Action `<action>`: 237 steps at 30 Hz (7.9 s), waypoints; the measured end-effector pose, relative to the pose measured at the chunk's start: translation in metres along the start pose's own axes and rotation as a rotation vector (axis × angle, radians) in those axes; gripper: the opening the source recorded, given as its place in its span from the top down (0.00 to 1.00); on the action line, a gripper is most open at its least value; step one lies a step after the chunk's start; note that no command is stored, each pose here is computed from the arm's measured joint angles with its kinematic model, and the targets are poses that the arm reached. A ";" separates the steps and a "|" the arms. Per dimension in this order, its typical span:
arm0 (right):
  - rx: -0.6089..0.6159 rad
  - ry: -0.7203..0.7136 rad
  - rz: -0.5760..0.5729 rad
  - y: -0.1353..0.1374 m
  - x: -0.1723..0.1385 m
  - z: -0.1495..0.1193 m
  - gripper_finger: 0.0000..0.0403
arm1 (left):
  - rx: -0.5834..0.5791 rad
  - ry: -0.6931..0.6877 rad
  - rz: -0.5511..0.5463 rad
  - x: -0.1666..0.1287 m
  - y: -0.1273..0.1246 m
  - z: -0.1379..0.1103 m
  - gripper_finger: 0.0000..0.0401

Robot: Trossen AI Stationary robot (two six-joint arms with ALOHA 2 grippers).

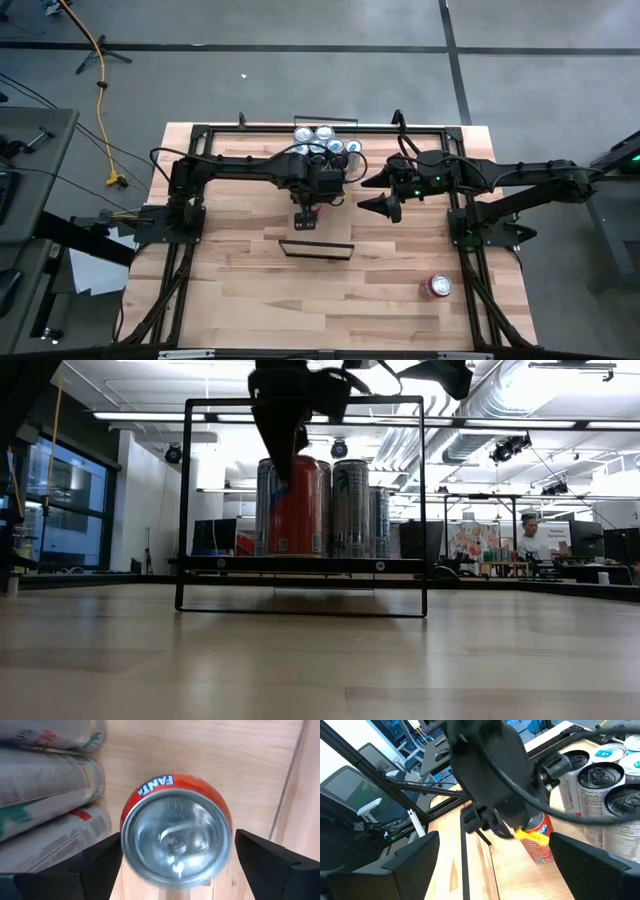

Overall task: Place canned beverage on shelf
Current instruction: Put the orange soda can on the shelf, then put the red soda can on the shelf aligned with the other red soda can

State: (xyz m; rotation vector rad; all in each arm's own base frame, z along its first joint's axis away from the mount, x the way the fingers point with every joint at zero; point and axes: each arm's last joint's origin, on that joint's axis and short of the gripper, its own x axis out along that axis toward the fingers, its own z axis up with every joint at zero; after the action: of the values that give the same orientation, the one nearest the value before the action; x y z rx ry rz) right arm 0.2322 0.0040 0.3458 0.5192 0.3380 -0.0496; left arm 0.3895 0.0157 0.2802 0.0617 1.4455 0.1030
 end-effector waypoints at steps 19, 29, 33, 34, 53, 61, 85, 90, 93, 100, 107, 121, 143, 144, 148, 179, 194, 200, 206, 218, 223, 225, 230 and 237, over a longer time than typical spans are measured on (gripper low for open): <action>0.001 -0.059 -0.102 -0.003 0.000 0.002 0.10 | -0.240 -0.555 -0.051 -0.144 0.009 -0.061 0.17; 0.217 0.045 -0.190 -0.004 0.009 -0.016 0.10 | -0.183 -0.858 -0.143 -0.134 -0.055 -0.105 0.17; 0.317 0.146 -0.261 -0.002 0.027 -0.035 0.10 | -0.315 -0.852 -0.236 -0.093 -0.072 -0.130 0.17; 0.332 0.174 -0.276 -0.001 0.032 -0.040 0.10 | -0.361 -0.864 -0.278 -0.085 -0.075 -0.136 0.17; 0.686 0.083 -0.275 0.001 0.123 -0.079 0.87 | -0.528 -1.357 -0.334 -0.135 -0.046 -0.209 0.17; 0.816 0.009 -0.276 -0.013 0.155 -0.090 0.96 | -0.533 -1.400 -0.341 -0.142 -0.041 -0.220 0.17; 0.875 -0.020 -0.313 -0.031 0.161 -0.086 1.00 | -0.525 -1.393 -0.342 -0.142 -0.041 -0.220 0.17; 0.902 -0.015 -0.294 -0.032 0.165 -0.088 1.00 | -0.528 -1.394 -0.339 -0.142 -0.041 -0.220 0.17; 0.931 -0.005 -0.240 -0.032 0.176 -0.092 1.00 | -0.529 -1.394 -0.338 -0.142 -0.041 -0.220 0.17; 0.943 -0.015 -0.258 -0.034 0.192 -0.094 1.00 | -0.531 -1.394 -0.338 -0.142 -0.041 -0.220 0.17; 0.959 -0.044 -0.258 -0.039 0.192 -0.087 1.00 | -0.531 -1.394 -0.338 -0.142 -0.041 -0.220 0.17; 0.943 -0.067 -0.222 -0.050 0.193 -0.075 1.00 | -0.529 -1.393 -0.335 -0.141 -0.041 -0.220 0.17; 0.883 -0.119 -0.526 -0.050 0.173 -0.087 1.00 | -0.550 -1.397 -0.352 -0.142 -0.041 -0.220 0.17; 0.884 -0.123 -0.525 -0.050 0.173 -0.086 1.00 | -0.550 -1.397 -0.352 -0.142 -0.041 -0.220 0.17; 0.896 -0.133 -0.504 -0.052 0.174 -0.084 1.00 | -0.557 -1.396 -0.358 -0.142 -0.041 -0.220 0.17; 0.984 -0.250 -0.354 -0.059 0.196 -0.080 1.00 | -0.559 -1.401 -0.324 -0.142 -0.040 -0.220 0.17; 0.512 0.012 -0.220 -0.030 0.148 -0.048 1.00 | -0.577 -1.401 -0.340 -0.142 -0.040 -0.220 0.17; 0.199 -0.027 -0.146 0.001 0.079 -0.020 1.00 | -0.629 -1.386 -0.384 -0.140 -0.042 -0.215 0.17; 0.055 -0.143 -0.032 0.030 0.017 -0.015 1.00 | -0.634 -1.387 -0.374 -0.139 -0.044 -0.212 0.17; -0.127 -0.220 0.043 0.053 -0.017 -0.017 1.00 | -0.293 -1.485 -0.056 -0.099 -0.054 -0.188 0.69; -0.170 -0.223 0.027 0.051 -0.015 -0.016 1.00 | -0.263 -1.559 -0.120 -0.073 -0.048 -0.194 0.97; -0.191 -0.229 0.015 0.049 -0.015 -0.014 1.00 | -0.254 -1.585 -0.139 -0.065 -0.043 -0.196 0.97; -0.208 -0.236 -0.012 0.045 -0.014 -0.012 1.00 | -0.261 -1.595 -0.230 -0.061 -0.033 -0.193 0.99; -0.212 -0.234 -0.009 0.044 -0.014 -0.011 1.00 | -0.268 -1.594 -0.225 -0.060 -0.027 -0.193 1.00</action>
State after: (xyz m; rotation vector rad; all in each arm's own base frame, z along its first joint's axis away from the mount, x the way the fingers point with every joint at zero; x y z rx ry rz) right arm 0.2218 0.0472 0.3621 0.2977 0.1152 -0.0819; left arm 0.1920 -0.0218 0.3128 -0.2062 -0.1654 0.0325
